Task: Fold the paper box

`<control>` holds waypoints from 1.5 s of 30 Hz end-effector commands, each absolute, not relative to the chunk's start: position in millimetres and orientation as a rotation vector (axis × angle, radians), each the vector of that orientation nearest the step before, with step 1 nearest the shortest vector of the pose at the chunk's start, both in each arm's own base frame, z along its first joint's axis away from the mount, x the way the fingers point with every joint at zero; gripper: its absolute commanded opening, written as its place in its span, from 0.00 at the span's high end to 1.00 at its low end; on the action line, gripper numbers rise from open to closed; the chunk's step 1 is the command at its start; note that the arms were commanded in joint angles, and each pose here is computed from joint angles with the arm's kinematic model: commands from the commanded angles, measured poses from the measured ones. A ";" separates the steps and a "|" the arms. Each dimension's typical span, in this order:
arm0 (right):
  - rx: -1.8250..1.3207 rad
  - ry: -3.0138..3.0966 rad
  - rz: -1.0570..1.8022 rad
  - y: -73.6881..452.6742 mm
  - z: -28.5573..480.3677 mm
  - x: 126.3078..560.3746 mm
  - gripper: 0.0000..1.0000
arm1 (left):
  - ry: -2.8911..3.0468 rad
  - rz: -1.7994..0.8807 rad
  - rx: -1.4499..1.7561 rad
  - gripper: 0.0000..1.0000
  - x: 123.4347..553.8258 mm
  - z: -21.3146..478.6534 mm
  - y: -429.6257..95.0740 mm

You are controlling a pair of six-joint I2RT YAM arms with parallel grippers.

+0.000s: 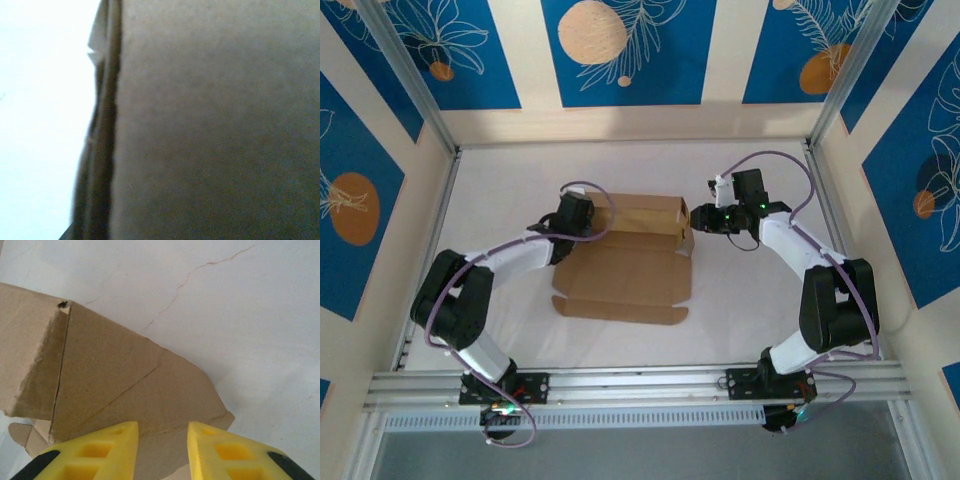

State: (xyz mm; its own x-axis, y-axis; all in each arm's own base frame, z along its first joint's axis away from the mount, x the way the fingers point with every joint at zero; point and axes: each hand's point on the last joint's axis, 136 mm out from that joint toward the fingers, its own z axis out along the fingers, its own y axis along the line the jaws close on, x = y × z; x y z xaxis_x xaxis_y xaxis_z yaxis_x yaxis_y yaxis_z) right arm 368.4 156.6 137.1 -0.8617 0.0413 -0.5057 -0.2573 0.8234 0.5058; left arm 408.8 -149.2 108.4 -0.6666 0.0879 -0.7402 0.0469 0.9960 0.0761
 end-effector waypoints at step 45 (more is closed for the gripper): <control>-0.930 2.181 0.495 159.7 106.0 337.2 0.42 | 2.373 -0.217 0.194 1.00 466.2 115.6 -144.3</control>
